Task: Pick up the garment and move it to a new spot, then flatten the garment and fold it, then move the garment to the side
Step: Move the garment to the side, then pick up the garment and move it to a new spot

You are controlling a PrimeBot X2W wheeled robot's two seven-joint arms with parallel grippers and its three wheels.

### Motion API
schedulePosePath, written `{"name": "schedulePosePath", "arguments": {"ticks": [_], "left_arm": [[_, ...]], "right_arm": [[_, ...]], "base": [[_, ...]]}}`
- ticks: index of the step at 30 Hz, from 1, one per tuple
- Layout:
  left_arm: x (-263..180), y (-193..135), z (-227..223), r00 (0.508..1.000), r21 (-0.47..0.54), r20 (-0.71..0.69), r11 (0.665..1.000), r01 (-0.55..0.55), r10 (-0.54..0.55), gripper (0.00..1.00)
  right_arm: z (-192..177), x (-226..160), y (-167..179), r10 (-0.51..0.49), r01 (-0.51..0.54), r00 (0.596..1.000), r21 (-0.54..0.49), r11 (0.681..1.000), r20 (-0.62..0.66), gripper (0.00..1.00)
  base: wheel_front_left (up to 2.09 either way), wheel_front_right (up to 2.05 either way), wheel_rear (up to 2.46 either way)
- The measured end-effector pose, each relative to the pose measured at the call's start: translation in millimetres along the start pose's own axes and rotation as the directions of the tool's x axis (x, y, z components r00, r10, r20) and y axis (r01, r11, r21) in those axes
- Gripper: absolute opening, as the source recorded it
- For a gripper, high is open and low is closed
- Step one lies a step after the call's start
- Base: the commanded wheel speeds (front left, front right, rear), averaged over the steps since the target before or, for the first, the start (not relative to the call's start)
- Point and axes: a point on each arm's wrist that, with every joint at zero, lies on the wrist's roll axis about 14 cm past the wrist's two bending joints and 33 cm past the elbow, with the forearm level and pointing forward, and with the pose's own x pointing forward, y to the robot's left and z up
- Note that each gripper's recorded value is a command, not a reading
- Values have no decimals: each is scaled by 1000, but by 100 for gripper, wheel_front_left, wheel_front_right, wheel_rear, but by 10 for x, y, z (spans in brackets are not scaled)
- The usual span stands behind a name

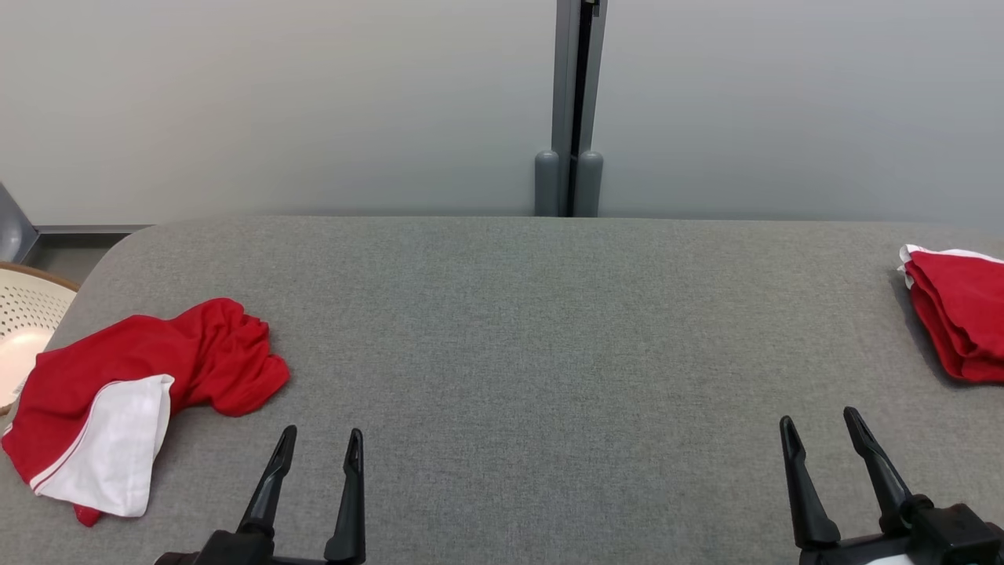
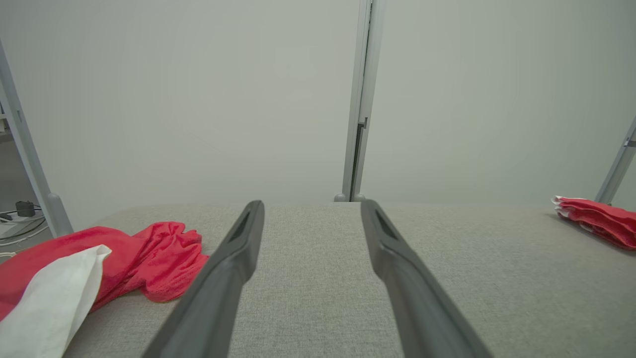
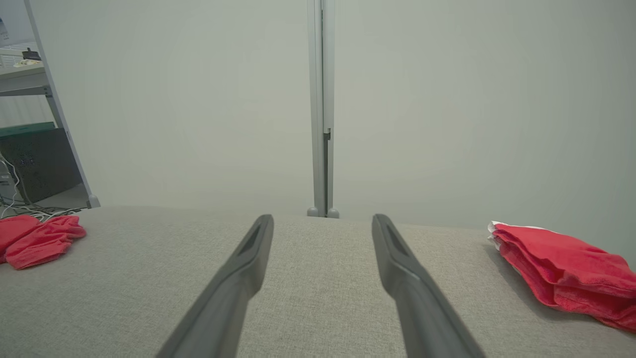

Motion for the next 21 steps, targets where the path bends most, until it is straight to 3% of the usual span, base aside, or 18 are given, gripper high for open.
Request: {"name": "schedulePosePath", "arguments": {"ticks": [15, 21], "left_arm": [[-62, 3, -155, 999, 27, -51, 1000, 0, 1, 100], [-142, 122, -134, 998, 31, -45, 998, -52, 54, 100]], "right_arm": [[-111, -21, 23, 7, -7, 999, 5, 1000, -36, 100], [-194, 61, 213, 77, -76, 995, 14, 997, -61, 100]], "base": [[0, 0, 0], [0, 0, 0]]}}
